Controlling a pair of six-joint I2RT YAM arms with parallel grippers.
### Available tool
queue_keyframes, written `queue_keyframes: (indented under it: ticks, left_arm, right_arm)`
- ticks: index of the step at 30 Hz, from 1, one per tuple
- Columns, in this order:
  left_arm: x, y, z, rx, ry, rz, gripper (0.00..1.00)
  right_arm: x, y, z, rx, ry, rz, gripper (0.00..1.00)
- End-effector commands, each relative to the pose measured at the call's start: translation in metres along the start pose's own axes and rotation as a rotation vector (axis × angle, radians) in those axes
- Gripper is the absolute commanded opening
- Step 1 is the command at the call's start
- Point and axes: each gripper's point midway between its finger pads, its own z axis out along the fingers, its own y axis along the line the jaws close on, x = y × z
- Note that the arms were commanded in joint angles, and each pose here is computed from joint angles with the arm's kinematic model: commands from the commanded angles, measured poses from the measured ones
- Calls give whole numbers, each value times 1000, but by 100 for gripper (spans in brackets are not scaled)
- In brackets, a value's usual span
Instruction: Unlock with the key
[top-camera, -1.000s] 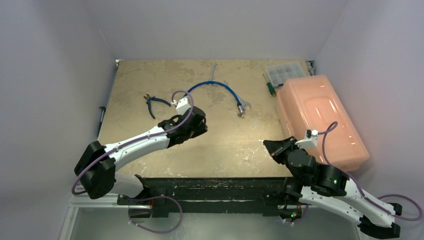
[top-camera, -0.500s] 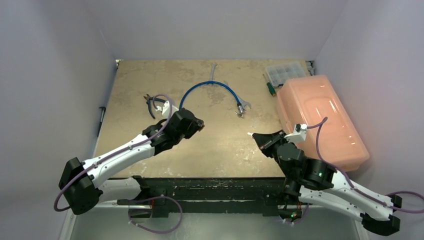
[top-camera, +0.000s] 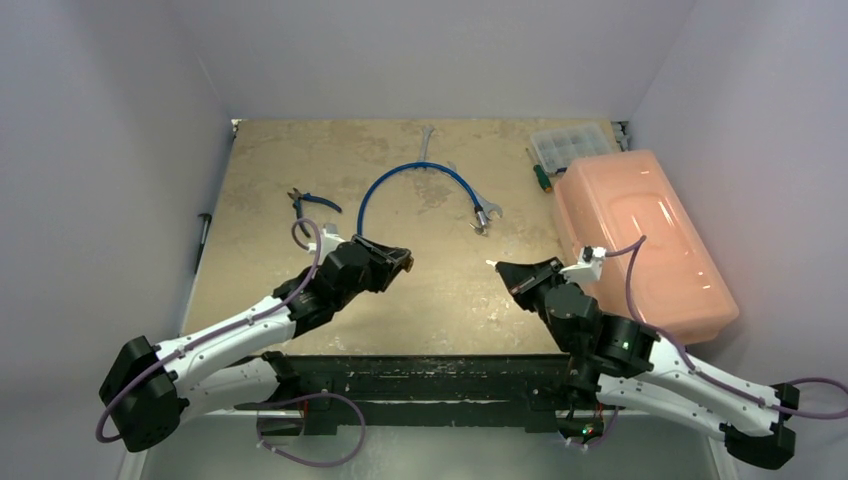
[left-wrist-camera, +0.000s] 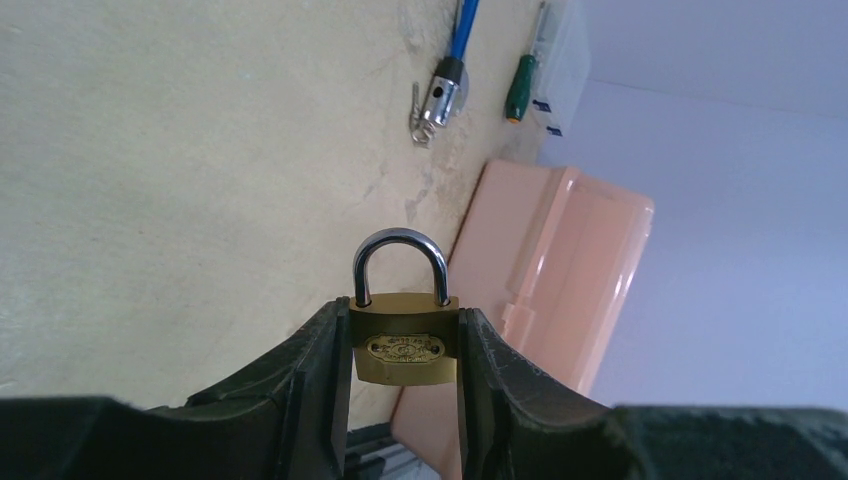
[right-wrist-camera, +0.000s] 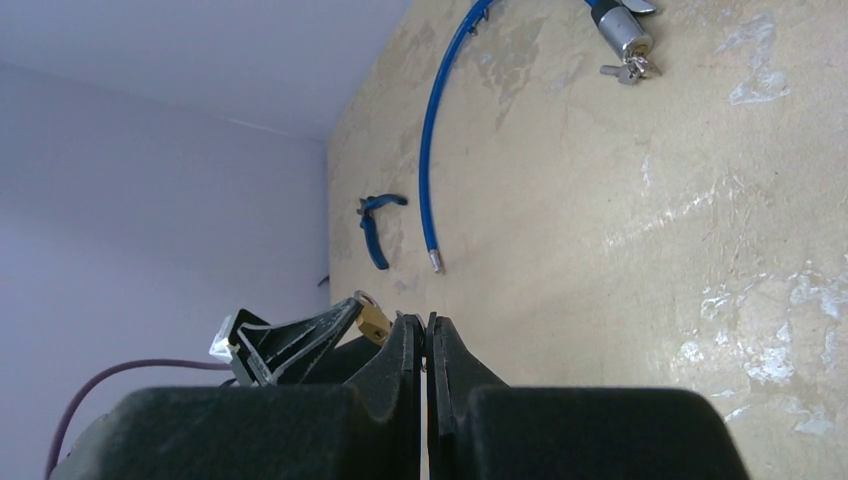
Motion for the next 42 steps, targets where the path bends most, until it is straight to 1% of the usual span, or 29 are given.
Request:
queue_keyframes:
  ticks: [1,8,12,16,21,27,32,38,42]
  left_arm:
    - [15,-44,-4,170,96,-132,0]
    - [15,-51,-7,248,113,-197,0]
    - [14,-49,-4,241,104,-204,0]
    - [17,-48,-2,258,126,-250,0]
    - [22,-41,6,219,146,-298,0]
    - [23,-43,10,211,151,-349,0]
    - [17,-39,15,169,107,-368,0]
    - [1,-38,14,111,-27,-354,0]
    - [-1,-40,15,91,-51,-358,0]
  right_arm:
    - [2,11,9,-28,-24,51,0]
    - [12,23,16,-45,-3,42,0]
    - [23,26,21,-53,23,39,0]
    - [33,29,26,-63,47,43,0]
    - [39,33,32,-66,52,38,0]
    - [49,35,42,-52,54,34,0]
    - [61,36,54,-18,56,23,0]
    - [72,41,68,-1,45,3,0]
    - [79,46,77,-1,40,-6,0]
